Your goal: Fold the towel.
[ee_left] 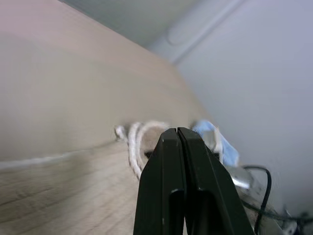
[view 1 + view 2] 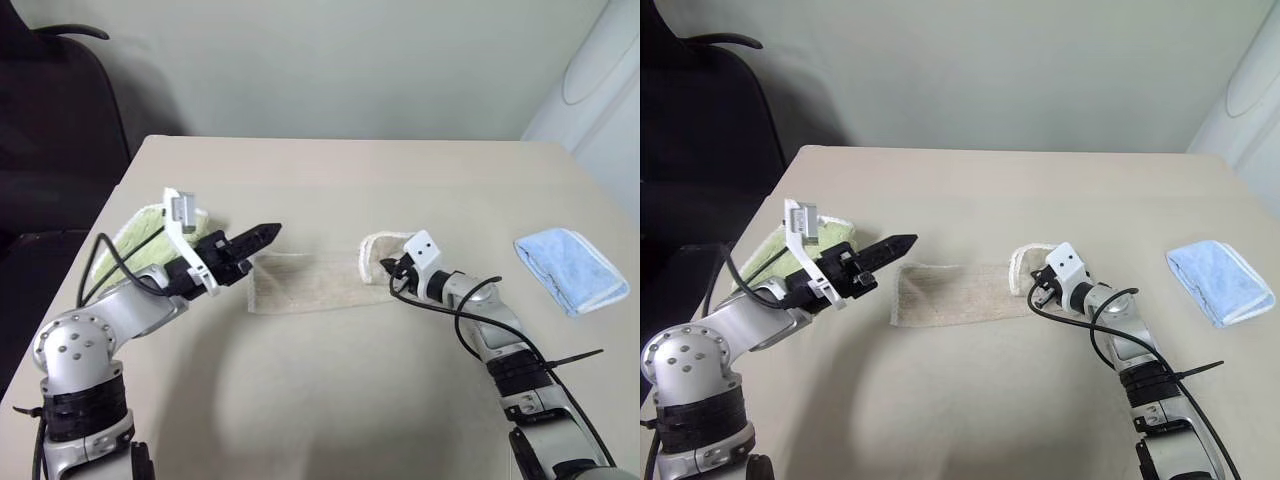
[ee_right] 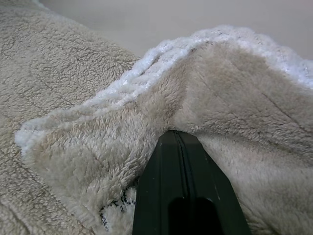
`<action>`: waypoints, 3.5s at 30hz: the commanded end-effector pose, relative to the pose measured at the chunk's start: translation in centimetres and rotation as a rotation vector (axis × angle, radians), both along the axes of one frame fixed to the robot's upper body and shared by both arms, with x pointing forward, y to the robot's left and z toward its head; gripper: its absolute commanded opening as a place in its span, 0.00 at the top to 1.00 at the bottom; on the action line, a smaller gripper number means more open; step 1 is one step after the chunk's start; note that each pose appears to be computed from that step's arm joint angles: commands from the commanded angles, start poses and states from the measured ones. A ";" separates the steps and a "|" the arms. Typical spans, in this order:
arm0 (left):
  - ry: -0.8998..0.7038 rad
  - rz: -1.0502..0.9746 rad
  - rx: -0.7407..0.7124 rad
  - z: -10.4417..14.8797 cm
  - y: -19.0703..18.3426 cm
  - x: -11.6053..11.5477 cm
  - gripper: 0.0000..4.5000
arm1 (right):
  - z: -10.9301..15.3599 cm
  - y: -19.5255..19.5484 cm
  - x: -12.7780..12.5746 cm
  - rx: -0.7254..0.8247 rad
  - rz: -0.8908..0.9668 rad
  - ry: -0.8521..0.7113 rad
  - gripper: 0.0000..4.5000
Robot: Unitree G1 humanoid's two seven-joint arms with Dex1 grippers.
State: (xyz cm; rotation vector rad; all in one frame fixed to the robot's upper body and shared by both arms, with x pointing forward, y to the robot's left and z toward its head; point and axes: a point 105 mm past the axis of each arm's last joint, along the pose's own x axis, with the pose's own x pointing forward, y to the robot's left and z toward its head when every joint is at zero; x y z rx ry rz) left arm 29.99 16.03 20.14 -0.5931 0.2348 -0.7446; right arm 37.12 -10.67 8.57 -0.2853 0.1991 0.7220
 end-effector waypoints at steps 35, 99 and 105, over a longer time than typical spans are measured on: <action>0.644 0.177 0.069 -11.3 1.8 -1.1 0.09 | -1.4 2.3 0.8 0.031 0.012 0.005 1.00; -0.259 -0.386 0.372 1.9 -18.3 9.4 0.46 | 10.5 -8.7 -4.8 0.216 -0.182 -0.220 1.00; -0.327 -0.352 0.398 2.0 -17.4 9.3 0.95 | 10.5 -7.7 -5.0 0.202 -0.138 -0.206 1.00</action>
